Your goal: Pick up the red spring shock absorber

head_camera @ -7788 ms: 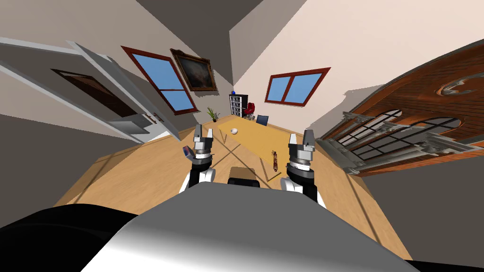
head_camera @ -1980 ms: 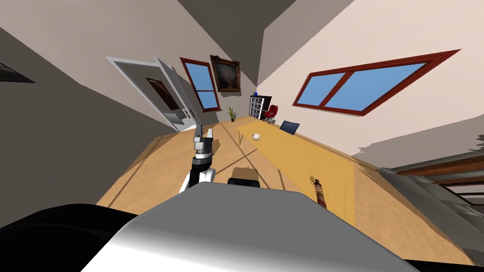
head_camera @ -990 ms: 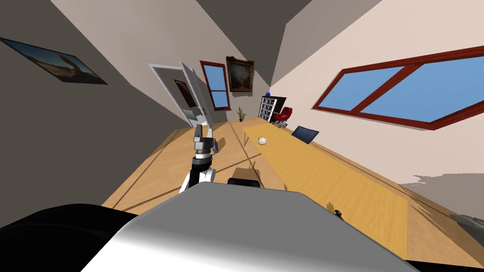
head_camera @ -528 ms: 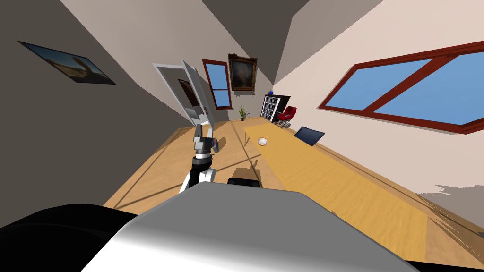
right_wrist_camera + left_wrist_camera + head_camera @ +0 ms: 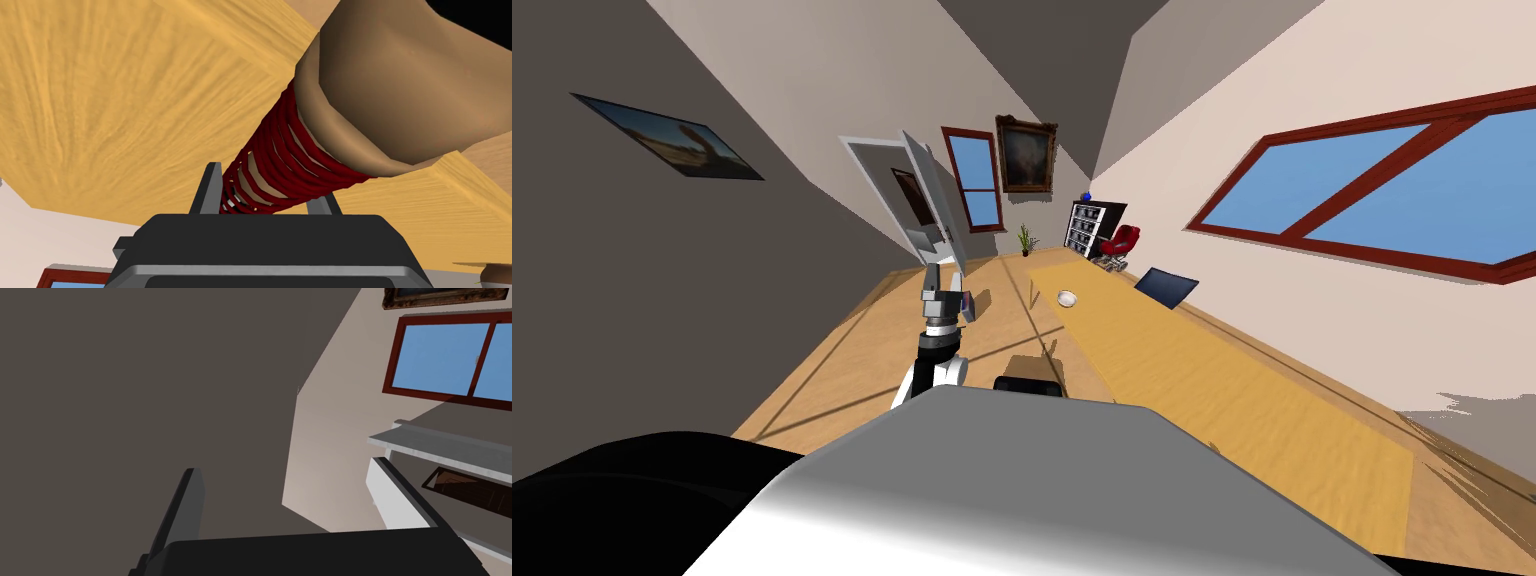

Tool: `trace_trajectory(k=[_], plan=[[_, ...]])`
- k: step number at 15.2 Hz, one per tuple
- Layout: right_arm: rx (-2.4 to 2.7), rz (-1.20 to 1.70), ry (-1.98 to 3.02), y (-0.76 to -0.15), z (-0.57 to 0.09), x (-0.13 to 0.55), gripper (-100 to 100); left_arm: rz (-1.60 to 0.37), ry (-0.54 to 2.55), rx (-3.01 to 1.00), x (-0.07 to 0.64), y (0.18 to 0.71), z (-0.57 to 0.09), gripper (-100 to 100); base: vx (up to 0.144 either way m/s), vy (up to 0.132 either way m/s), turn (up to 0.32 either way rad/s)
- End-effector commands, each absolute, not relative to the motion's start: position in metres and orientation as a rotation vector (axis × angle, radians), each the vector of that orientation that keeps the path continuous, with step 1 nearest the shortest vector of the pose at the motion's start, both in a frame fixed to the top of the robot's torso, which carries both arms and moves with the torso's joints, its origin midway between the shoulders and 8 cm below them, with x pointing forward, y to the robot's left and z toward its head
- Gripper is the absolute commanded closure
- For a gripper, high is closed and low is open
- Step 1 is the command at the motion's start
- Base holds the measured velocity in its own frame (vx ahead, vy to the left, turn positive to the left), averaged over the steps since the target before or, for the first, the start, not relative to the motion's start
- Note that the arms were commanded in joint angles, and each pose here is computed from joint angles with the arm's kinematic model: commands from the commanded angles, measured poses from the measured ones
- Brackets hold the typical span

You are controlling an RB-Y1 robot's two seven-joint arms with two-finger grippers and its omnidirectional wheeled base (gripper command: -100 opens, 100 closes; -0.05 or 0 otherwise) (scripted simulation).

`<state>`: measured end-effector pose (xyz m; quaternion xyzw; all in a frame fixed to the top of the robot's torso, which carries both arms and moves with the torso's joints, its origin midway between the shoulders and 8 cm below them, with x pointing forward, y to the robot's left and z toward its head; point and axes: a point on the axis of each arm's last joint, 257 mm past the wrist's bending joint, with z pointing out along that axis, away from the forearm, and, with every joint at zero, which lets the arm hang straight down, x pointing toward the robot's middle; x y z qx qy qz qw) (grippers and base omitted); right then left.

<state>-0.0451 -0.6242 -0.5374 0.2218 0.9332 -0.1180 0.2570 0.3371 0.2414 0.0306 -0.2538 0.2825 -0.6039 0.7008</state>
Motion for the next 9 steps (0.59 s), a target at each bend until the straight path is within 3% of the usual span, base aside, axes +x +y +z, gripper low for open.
trace_trajectory(k=[1, 9], plan=[[0.602, -0.32, 2.532, -0.624, -0.537, -0.045, 100, -1.345, 0.629, -0.565, 0.337, 0.241, 0.031, 0, 0.0, 0.0, 0.0], [0.592, -0.323, 2.549, -0.631, -0.523, -0.069, 100, -1.345, 0.629, -0.565, 0.337, 0.241, 0.031, 0, 0.047, 0.032, -0.029]])
